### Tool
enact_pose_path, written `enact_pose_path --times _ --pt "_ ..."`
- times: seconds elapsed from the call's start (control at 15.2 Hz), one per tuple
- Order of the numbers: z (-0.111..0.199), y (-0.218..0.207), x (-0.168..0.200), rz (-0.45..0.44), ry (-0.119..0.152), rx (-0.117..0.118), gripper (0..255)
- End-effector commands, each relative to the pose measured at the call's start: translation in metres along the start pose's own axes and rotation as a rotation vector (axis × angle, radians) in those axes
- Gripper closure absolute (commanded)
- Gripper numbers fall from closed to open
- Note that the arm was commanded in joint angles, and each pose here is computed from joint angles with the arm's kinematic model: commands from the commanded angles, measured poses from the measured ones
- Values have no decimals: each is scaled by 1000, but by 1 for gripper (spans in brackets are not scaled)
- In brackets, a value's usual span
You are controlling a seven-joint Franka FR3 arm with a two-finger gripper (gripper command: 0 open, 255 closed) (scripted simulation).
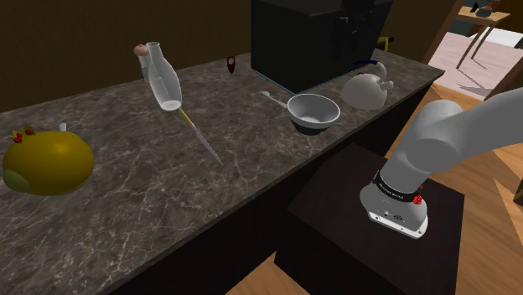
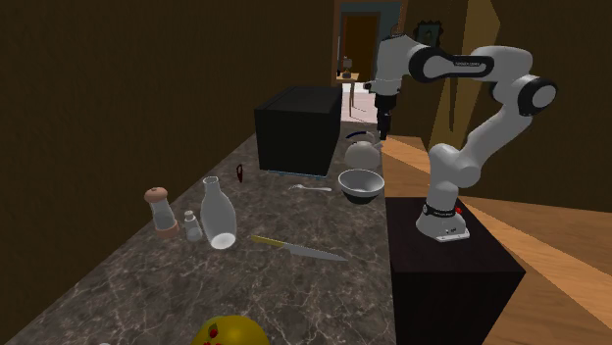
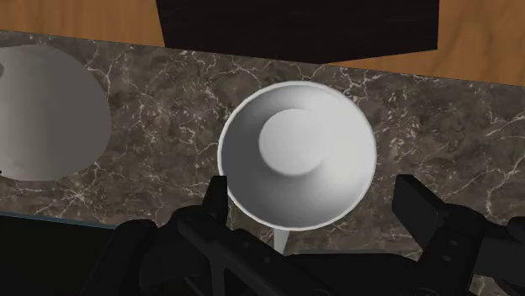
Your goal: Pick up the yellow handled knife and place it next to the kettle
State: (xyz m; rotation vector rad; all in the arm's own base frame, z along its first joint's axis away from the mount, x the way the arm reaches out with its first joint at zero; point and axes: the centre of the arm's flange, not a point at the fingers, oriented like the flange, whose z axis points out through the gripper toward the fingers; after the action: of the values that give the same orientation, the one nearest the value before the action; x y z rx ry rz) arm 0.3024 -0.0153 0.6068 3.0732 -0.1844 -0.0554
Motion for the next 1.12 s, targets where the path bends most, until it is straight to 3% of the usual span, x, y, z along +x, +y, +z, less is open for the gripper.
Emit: enact_pose_path --times 0.0,1.06 --pt "0 0 0 0 0 0 0" --pt "89 -151 109 44 20 26 0"
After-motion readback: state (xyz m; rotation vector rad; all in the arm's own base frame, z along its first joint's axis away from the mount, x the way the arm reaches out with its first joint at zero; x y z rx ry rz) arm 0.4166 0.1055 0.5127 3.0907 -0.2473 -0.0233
